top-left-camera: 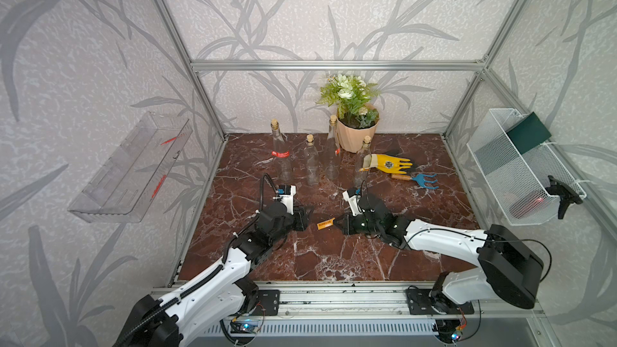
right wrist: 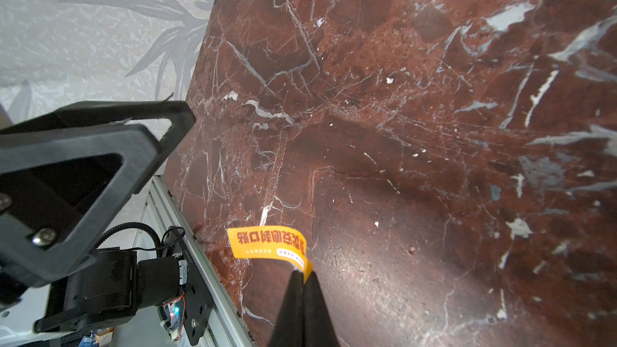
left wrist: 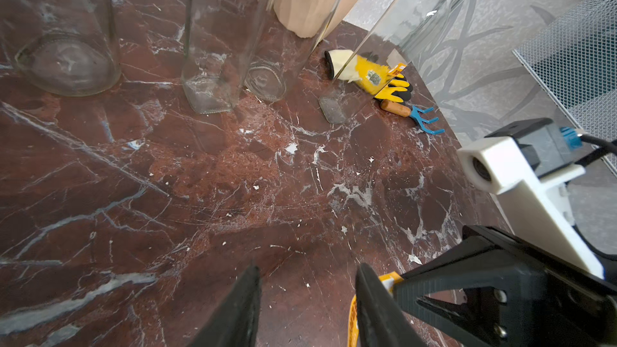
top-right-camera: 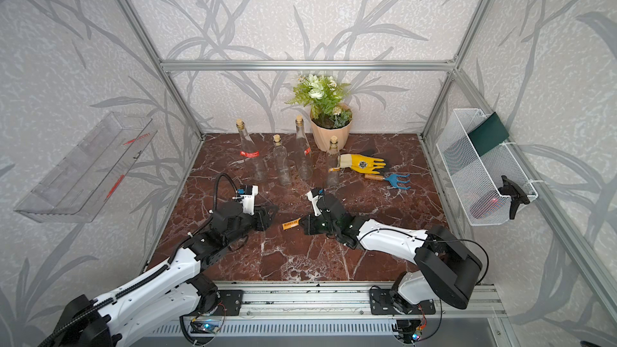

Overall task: Remove the label from the bottle
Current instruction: Place the label at the center of the board.

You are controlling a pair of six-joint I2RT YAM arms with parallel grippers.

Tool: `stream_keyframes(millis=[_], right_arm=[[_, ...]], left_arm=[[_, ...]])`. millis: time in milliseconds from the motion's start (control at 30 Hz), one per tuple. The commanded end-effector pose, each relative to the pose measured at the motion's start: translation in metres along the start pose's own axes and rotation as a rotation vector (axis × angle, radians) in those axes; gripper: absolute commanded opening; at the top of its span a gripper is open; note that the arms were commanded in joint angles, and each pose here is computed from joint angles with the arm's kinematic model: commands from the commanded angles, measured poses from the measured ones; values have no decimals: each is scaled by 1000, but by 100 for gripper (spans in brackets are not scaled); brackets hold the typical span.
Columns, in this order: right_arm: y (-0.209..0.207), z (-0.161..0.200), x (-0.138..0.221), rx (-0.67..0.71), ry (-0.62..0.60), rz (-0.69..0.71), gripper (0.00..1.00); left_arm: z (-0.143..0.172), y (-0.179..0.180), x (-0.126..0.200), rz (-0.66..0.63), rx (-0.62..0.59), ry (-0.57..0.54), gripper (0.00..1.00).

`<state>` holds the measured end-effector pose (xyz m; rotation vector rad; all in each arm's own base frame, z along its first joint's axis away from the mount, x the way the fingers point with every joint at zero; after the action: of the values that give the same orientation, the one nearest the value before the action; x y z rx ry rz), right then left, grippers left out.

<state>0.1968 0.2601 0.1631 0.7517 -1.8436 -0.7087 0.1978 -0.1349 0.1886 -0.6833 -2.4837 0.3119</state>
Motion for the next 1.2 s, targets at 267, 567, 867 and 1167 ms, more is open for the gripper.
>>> stream_keyframes(millis=[267, 567, 867, 1167], right_arm=[[-9, 10, 1, 27, 9, 43, 0], [-10, 23, -13, 51, 52, 51, 0], [-23, 29, -28, 4, 66, 77, 0], [-29, 31, -37, -29, 87, 103, 1]], left_arm=[[-11, -16, -3, 25, -60, 26, 46], [2, -20, -5, 1, -117, 111, 42], [27, -16, -9, -31, -82, 201, 39], [43, -16, -11, -25, -89, 260, 34]])
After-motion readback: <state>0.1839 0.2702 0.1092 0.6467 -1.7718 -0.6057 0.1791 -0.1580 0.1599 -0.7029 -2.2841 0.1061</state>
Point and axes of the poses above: each gripper's point midway between its finger pads, its own x axis back along the fingers, its own y axis along the line the jaws close on, z = x × y, the point moved 9 cm from there along x, back along the fingers, and after that the axes turned 11 degrees about -x, right-handed, at the moved point
